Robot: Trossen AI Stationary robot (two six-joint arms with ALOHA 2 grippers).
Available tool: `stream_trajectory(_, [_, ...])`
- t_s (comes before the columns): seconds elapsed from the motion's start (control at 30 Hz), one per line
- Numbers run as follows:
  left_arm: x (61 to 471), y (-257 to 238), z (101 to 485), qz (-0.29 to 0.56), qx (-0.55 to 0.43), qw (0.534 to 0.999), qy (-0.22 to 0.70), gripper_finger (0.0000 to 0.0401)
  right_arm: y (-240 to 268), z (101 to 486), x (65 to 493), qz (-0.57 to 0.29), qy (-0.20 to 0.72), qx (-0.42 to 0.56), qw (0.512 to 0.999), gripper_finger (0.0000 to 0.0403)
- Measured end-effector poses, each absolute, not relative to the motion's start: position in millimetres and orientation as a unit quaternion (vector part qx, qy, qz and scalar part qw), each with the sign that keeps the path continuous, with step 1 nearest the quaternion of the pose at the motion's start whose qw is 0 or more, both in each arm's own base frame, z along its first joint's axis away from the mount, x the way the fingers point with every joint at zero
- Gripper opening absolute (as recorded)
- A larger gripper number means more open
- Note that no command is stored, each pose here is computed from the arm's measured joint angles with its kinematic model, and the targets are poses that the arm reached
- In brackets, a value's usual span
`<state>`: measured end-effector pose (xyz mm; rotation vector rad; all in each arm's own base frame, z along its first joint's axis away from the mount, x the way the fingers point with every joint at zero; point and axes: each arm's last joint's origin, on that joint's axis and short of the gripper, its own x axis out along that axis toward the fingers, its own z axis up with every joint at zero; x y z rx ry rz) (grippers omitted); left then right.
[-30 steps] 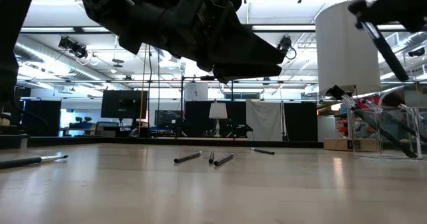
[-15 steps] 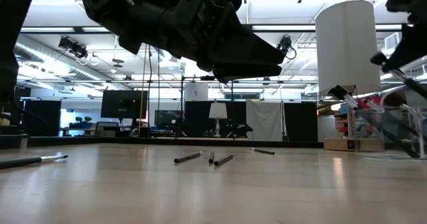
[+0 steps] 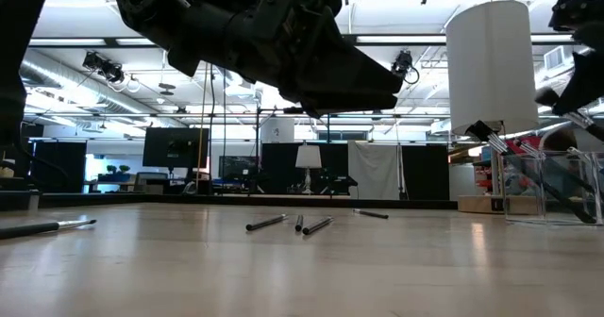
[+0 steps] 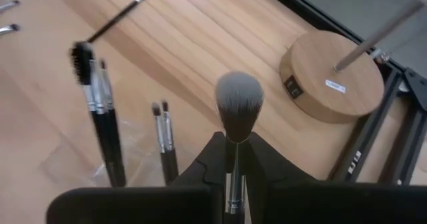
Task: Put items in baskets/containers
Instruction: Put the black powder brush into the transparent bin
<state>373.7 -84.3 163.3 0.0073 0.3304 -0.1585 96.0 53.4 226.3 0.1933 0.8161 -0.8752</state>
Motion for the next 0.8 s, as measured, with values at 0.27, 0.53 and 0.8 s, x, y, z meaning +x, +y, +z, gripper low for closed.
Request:
stream_trajectory(0.27, [373.3, -84.2, 162.2, -0.079, 0.005, 0.982, 0.170, 0.0206, 55.9, 205.3, 99.9, -0.440, 0.363, 0.108, 0.815, 0.0022])
stream_trajectory(0.53, [373.3, -84.2, 162.1, -0.079, 0.005, 0.982, 0.170, 0.0206, 59.7, 197.3, 102.5, -0.440, 0.382, 0.131, 0.802, 0.0038])
stream_trajectory(0.8, [373.3, -84.2, 162.1, -0.079, 0.005, 0.982, 0.171, 0.0206, 62.6, 196.0, 104.7, -0.418, 0.404, 0.129, 0.803, 0.0075])
